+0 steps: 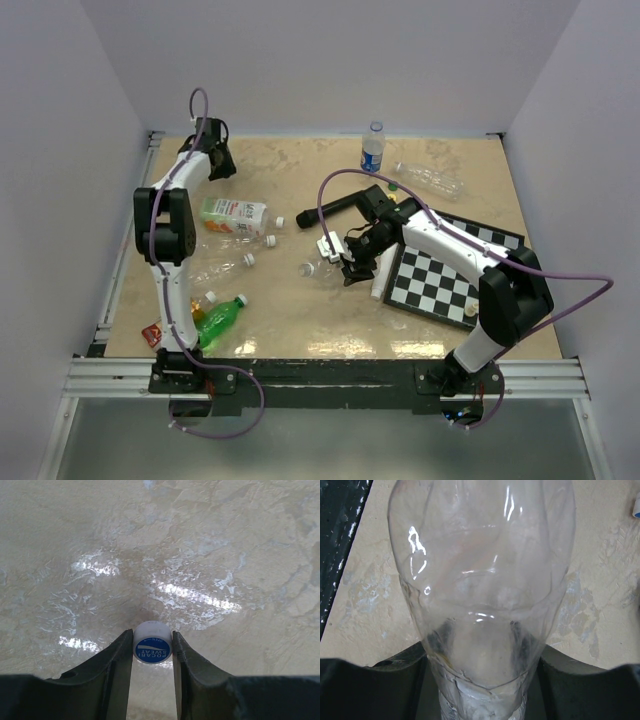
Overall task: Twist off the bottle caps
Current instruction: Place the bottle cap at the center of the board, then place the plastic bottle at the corner of the board.
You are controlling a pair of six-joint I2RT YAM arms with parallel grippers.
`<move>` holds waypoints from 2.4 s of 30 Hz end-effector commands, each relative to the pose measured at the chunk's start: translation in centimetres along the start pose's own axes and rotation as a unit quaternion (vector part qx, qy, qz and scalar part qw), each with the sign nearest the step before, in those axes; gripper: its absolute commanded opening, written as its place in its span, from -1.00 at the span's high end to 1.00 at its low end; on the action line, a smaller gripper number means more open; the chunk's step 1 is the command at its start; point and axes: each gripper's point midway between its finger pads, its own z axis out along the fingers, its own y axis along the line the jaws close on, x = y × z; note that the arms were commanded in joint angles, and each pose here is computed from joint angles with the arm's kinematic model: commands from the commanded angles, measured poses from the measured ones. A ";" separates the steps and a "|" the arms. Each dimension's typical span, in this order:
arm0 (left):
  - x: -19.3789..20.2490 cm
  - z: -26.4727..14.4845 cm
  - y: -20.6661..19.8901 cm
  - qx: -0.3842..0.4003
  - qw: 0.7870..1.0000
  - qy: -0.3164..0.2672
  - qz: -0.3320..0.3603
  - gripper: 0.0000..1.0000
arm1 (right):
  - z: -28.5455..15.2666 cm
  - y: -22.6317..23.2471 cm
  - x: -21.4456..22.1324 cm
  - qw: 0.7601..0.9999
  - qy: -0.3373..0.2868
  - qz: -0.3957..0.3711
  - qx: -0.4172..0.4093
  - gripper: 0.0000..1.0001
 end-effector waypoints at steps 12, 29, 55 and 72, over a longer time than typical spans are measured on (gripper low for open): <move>-4.0 -1.3 0.9 -0.003 0.999 -0.044 0.008 -0.27 | -1.6 -0.9 -1.8 0.999 -0.019 -0.023 0.026 0.81; 0.1 -29.1 -11.1 0.472 0.853 -0.206 0.077 -0.52 | -4.1 -3.9 -6.9 0.974 -0.188 0.113 0.056 0.80; 10.7 -40.7 -16.8 0.650 0.731 -0.171 0.119 -0.65 | -4.6 -5.0 -7.0 0.952 -0.239 0.185 0.051 0.78; 10.8 -39.8 -20.4 0.633 0.747 -0.154 0.136 -0.38 | -4.0 -5.2 -6.1 0.954 -0.226 0.187 0.057 0.78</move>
